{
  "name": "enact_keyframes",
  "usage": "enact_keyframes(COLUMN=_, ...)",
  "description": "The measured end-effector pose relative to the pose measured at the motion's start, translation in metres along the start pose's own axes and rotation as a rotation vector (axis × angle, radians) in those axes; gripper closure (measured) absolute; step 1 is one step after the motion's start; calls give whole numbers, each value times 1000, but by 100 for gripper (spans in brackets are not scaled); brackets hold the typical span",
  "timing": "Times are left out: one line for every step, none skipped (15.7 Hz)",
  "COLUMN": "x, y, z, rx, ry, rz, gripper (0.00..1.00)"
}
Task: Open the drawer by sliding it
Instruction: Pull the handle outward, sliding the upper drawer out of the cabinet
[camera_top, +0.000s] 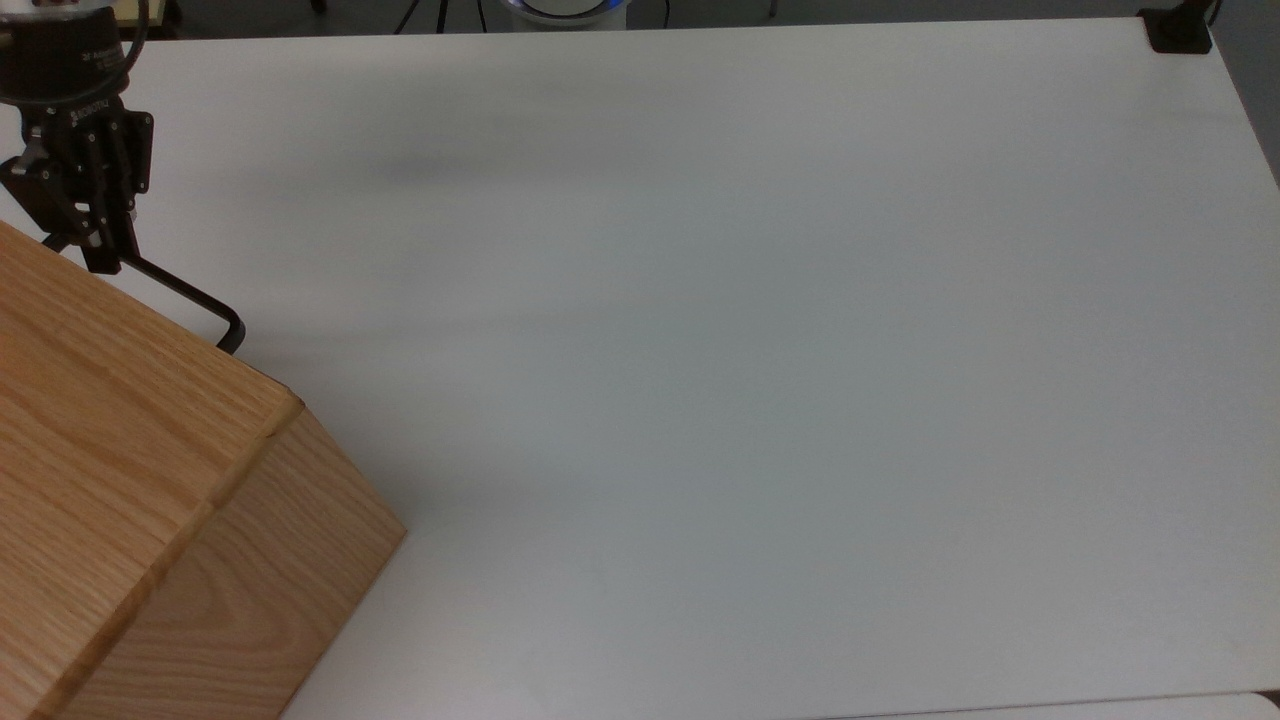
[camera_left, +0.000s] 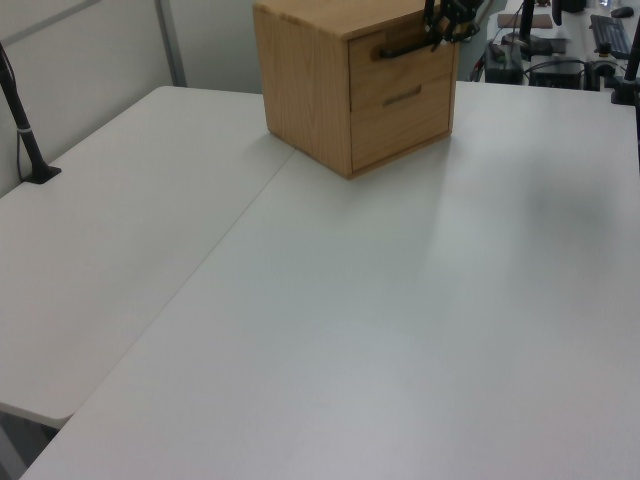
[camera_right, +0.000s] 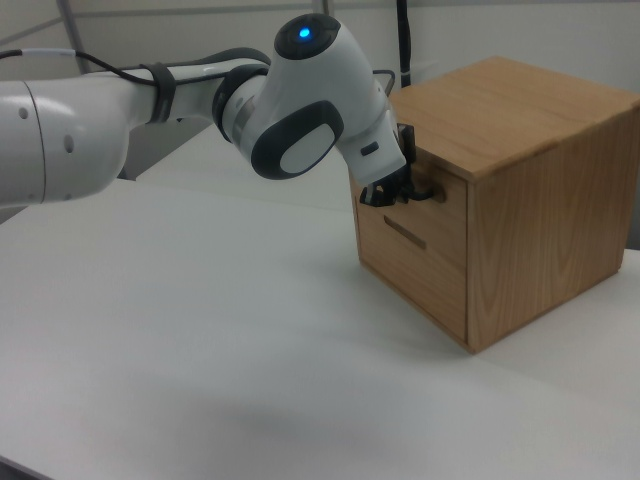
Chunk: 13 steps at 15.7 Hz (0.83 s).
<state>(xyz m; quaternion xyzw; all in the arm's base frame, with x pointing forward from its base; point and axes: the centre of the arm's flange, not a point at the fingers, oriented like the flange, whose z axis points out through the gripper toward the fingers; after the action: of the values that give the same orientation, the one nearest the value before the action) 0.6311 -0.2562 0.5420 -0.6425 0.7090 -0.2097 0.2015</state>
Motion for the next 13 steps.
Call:
enact_keyframes(x=-1, y=0, z=-1, rx=-8, ry=-5, rz=7, gripper=80)
enact_keyframes(x=-2, y=1, z=-3, rx=-28, ry=-17, rz=6, gripper=80)
enact_keyframes(x=-3, y=4, z=-7, rx=-58, ry=-34, rz=5, gripper=80)
enact_keyframes(x=-5, y=8, z=-13, rx=-92, ry=-54, rz=1, gripper=80)
enact_keyframes(x=-7, y=12, z=-18, rx=-121, ry=-72, rz=-3, gripper=80)
enact_keyframes(x=-9, y=18, z=-24, rx=-145, ry=-87, rz=-7, gripper=80)
enact_keyframes(x=-12, y=24, z=-29, rx=-163, ry=-98, rz=-14, gripper=80)
enact_keyframes(x=-17, y=30, z=-34, rx=-181, ry=-104, rz=-23, gripper=80)
enact_keyframes(x=-22, y=36, z=-39, rx=-200, ry=-108, rz=-34, gripper=80)
enact_keyframes(x=-27, y=43, z=-45, rx=-215, ry=-113, rz=-41, gripper=80)
enact_keyframes(x=-31, y=49, z=-50, rx=-225, ry=-118, rz=-46, gripper=80)
enact_keyframes(x=-36, y=56, z=-55, rx=-232, ry=-123, rz=-50, gripper=80)
enact_keyframes(x=-40, y=64, z=-61, rx=-246, ry=-132, rz=-54, gripper=80)
